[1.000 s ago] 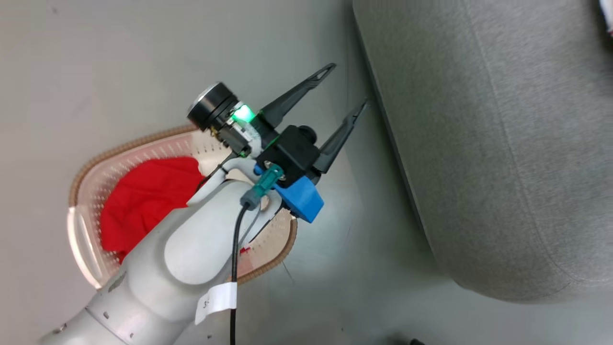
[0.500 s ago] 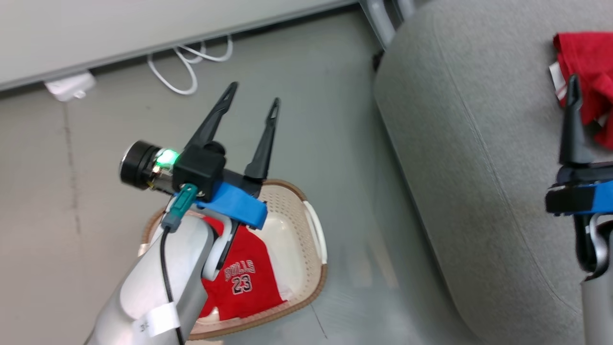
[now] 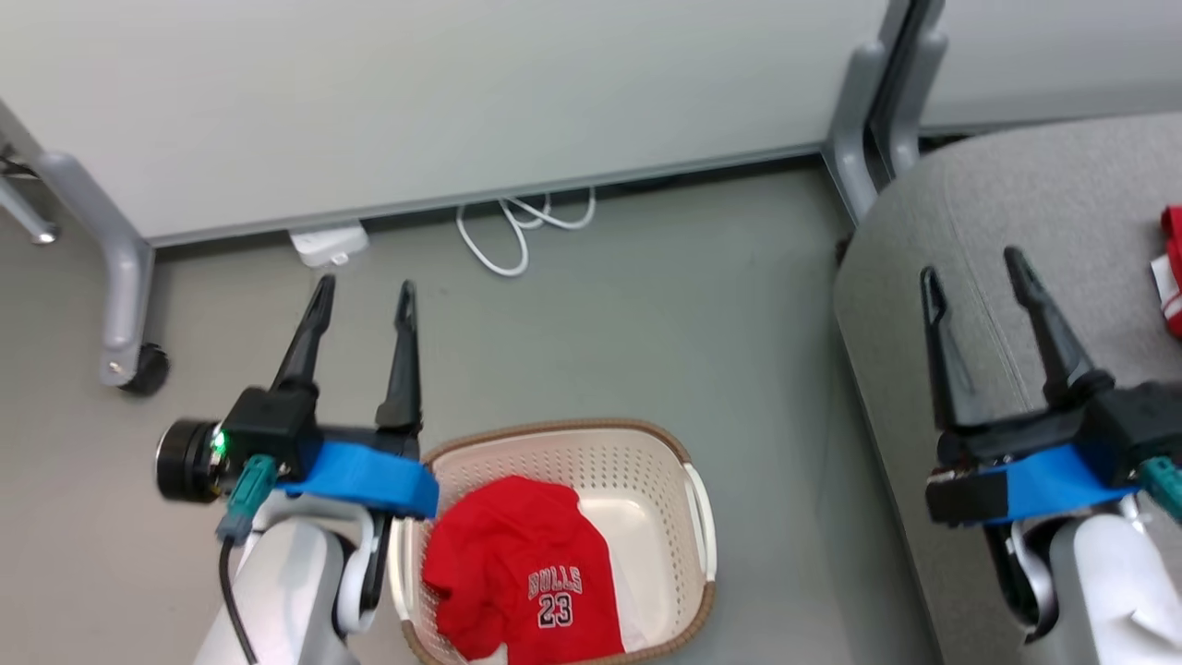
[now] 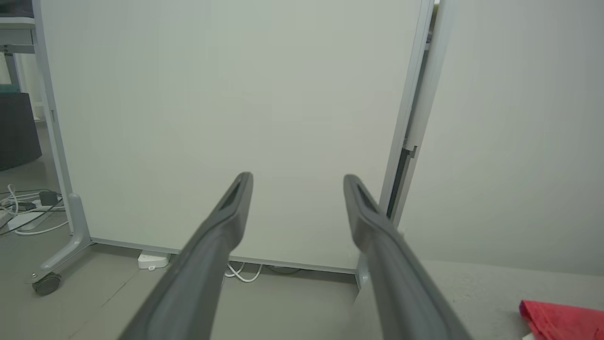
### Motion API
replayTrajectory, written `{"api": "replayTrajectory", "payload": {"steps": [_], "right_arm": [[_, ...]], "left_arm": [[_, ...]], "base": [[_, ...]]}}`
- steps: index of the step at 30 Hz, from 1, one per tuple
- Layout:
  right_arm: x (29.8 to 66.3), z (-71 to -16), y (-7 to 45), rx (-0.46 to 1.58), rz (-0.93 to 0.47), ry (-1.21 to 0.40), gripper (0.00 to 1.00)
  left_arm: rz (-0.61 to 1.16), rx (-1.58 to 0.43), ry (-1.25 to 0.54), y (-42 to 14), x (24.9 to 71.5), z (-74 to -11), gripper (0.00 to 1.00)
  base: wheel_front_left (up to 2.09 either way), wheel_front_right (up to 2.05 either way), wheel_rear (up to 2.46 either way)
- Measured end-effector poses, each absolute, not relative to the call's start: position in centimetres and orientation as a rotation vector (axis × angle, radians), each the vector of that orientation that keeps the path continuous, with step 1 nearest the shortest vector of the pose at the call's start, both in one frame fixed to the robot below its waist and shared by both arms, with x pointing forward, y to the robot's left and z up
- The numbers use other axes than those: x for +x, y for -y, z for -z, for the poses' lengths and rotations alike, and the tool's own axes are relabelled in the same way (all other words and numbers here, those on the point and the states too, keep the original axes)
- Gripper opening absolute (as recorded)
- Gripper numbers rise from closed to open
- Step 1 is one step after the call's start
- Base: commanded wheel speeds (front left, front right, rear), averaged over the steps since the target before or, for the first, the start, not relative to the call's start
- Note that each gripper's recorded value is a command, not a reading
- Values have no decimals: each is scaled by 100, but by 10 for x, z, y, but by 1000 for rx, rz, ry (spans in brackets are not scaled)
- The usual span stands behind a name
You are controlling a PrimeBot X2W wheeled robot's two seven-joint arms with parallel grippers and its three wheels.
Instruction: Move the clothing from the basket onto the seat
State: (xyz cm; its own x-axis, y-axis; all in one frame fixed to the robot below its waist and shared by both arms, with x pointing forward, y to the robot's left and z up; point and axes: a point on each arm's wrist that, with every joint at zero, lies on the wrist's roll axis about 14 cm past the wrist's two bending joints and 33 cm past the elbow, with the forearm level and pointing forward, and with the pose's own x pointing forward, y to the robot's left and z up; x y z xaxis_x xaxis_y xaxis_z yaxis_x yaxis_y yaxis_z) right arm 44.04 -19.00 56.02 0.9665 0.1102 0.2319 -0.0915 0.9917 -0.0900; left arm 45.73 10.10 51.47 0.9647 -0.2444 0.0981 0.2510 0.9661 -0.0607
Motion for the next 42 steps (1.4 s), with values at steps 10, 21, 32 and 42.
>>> {"api": "replayTrajectory", "payload": {"steps": [10,21,32,42], "right_arm": [[405,-549,168,6,-137,204,100],[380,-529,168,57,-114,149,100],[374,-519,165,77,-112,119,100],[375,-516,164,80,-114,110,100]], "left_arm": [[108,-82,96,-152,407,-517,100],[83,-87,83,-164,378,-510,100],[90,-91,67,-164,370,-504,100],[121,-79,54,-156,373,-501,100]], "base": [[0,0,0],[0,0,0],[0,0,0],[0,0,0]]}}
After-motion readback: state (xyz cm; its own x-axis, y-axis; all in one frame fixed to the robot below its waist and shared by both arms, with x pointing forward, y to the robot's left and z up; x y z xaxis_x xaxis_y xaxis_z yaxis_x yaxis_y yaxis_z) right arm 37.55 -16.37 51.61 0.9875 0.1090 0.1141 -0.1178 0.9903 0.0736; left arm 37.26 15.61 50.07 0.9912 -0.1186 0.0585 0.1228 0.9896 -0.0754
